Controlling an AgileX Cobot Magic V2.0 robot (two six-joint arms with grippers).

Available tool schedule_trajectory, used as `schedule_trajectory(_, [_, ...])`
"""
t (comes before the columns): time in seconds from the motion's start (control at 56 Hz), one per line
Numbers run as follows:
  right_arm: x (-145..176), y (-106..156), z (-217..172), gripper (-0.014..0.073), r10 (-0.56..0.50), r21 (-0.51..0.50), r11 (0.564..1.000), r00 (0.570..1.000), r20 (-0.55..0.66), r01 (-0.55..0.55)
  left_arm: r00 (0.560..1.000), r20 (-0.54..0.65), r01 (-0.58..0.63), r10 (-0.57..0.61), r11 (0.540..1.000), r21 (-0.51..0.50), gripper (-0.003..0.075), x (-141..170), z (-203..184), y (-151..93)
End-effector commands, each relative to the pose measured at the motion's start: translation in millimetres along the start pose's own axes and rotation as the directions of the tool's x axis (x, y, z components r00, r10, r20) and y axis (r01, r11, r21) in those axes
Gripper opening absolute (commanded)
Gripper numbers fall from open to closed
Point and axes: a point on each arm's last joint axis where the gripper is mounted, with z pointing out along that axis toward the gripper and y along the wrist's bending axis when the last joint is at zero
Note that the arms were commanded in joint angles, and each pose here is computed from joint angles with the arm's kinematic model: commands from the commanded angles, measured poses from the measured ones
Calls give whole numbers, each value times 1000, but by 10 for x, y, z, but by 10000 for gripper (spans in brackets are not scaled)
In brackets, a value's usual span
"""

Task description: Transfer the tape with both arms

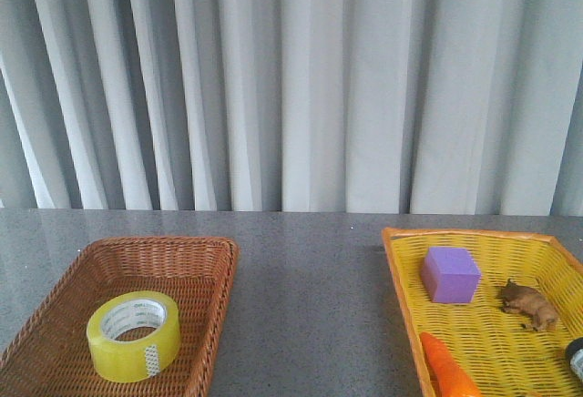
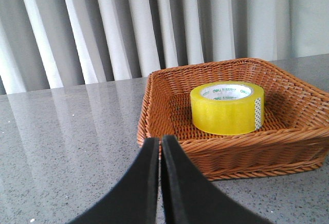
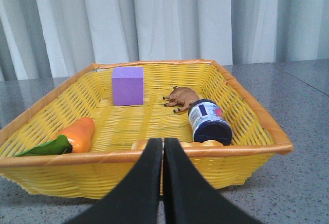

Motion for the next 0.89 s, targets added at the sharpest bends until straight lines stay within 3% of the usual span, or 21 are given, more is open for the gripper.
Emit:
schedule_trajectory(0.0, [-56,0,-7,-4,-2,2,1000,997,76,2,996,92,19,-18,1000,-8,-5,-101,-19,10])
schedule_trajectory(0.874, [-50,38,-7,-4,-35,-64,997,997,70,40,996,92,19,-18,1000,-8,-5,-101,-19,10])
